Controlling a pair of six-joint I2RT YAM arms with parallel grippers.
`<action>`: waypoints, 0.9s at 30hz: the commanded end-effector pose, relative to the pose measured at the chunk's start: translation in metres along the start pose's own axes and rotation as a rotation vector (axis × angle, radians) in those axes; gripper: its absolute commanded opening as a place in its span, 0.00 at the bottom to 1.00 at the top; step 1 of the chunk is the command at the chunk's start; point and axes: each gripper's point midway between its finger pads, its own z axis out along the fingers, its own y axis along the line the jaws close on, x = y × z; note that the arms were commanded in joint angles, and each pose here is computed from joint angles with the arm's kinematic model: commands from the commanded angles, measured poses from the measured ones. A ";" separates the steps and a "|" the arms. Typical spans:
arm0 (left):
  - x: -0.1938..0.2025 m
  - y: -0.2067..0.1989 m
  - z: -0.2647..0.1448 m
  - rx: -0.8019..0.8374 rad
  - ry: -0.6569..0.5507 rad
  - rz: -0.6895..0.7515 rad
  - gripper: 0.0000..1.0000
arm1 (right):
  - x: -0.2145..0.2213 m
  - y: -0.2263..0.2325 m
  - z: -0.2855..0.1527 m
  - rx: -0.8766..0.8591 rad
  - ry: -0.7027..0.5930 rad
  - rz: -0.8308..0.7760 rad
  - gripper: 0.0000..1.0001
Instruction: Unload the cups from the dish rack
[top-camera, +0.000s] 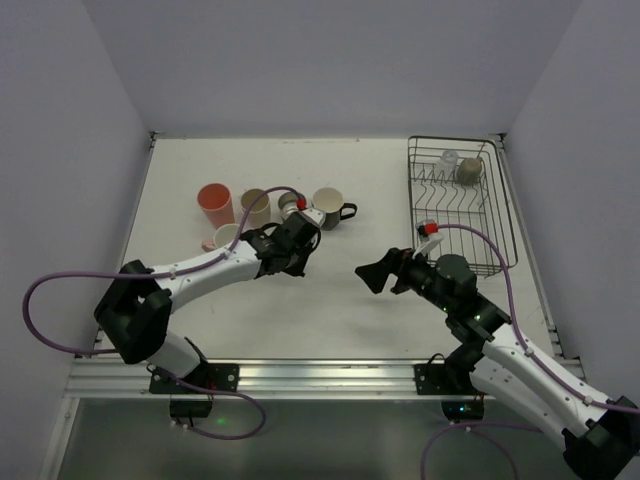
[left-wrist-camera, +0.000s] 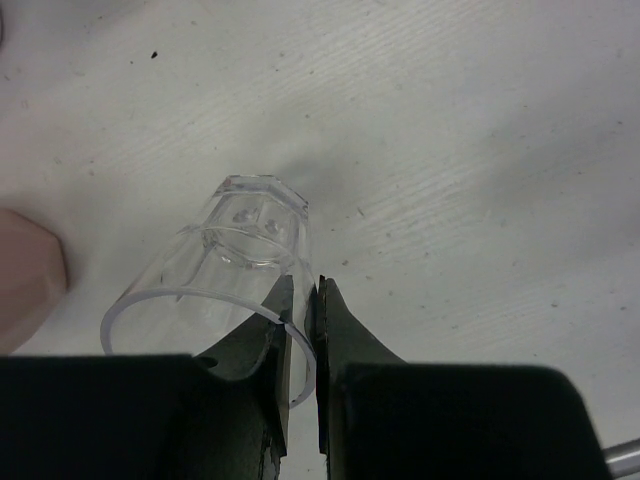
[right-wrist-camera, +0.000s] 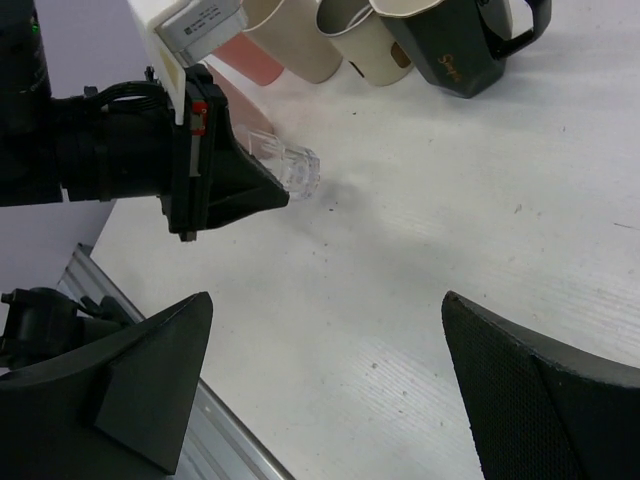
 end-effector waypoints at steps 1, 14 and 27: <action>-0.016 0.012 0.003 -0.104 -0.037 0.025 0.00 | -0.001 -0.009 -0.001 0.036 -0.026 -0.023 0.99; -0.012 0.017 0.032 -0.175 0.003 0.031 0.28 | -0.004 -0.021 -0.008 0.093 -0.065 -0.026 0.99; -0.077 0.013 -0.037 -0.105 -0.232 -0.013 0.64 | -0.050 -0.031 -0.005 0.246 -0.161 -0.042 0.93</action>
